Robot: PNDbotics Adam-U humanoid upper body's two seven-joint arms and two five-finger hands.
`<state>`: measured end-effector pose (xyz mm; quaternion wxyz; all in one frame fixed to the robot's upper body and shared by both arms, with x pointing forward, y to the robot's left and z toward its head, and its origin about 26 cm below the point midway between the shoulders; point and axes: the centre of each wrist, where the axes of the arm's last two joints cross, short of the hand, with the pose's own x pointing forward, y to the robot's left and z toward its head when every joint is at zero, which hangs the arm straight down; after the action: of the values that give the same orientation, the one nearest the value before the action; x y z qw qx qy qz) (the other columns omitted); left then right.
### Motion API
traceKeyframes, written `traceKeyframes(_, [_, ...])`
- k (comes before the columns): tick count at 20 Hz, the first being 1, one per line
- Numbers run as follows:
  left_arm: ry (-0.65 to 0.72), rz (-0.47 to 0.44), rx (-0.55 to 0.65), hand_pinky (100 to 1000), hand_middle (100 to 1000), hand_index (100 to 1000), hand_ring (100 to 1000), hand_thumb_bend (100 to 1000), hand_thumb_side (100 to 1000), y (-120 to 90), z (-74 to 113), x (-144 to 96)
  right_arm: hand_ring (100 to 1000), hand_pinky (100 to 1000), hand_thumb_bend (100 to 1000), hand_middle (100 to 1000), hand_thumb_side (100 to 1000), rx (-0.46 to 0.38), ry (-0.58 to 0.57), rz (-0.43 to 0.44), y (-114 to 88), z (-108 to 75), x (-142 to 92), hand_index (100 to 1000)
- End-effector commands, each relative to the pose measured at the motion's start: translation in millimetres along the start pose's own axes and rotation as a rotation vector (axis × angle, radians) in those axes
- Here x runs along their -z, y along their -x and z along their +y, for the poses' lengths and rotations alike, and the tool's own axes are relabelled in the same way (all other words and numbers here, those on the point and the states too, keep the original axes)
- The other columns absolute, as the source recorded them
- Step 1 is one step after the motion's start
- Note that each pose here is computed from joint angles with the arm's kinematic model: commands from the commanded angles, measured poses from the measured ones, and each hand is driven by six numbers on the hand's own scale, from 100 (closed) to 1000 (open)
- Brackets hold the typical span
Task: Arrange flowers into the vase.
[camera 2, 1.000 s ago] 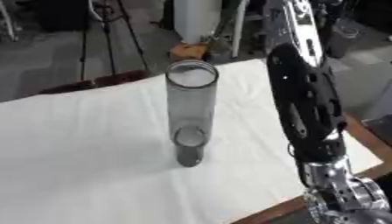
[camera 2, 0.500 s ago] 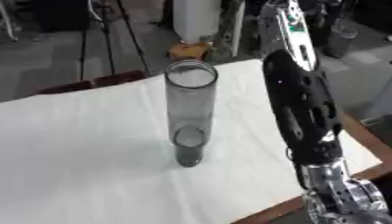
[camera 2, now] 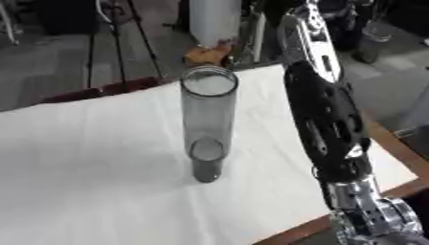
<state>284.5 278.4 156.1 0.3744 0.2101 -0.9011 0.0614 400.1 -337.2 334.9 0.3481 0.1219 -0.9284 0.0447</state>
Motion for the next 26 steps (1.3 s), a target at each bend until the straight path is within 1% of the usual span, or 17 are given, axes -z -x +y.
traceKeyframes(1, [0.001,-0.028,0.010,729,633,829,667,522,969,-4.8,3.5,5.3,100,100,294,100,100,-0.021,-0.012,-0.011,-7.0,-2.1,3.8,100])
traceKeyframes(10, [-0.001,-0.027,0.010,729,633,829,667,523,969,-4.7,3.7,5.2,100,100,293,100,100,-0.016,-0.006,0.005,-4.9,-3.8,2.9,100])
traceKeyframes(26, [-0.001,-0.028,0.010,729,633,829,667,523,969,-4.8,3.7,5.3,100,100,291,100,100,-0.017,0.004,0.002,-7.2,-3.4,3.6,100])
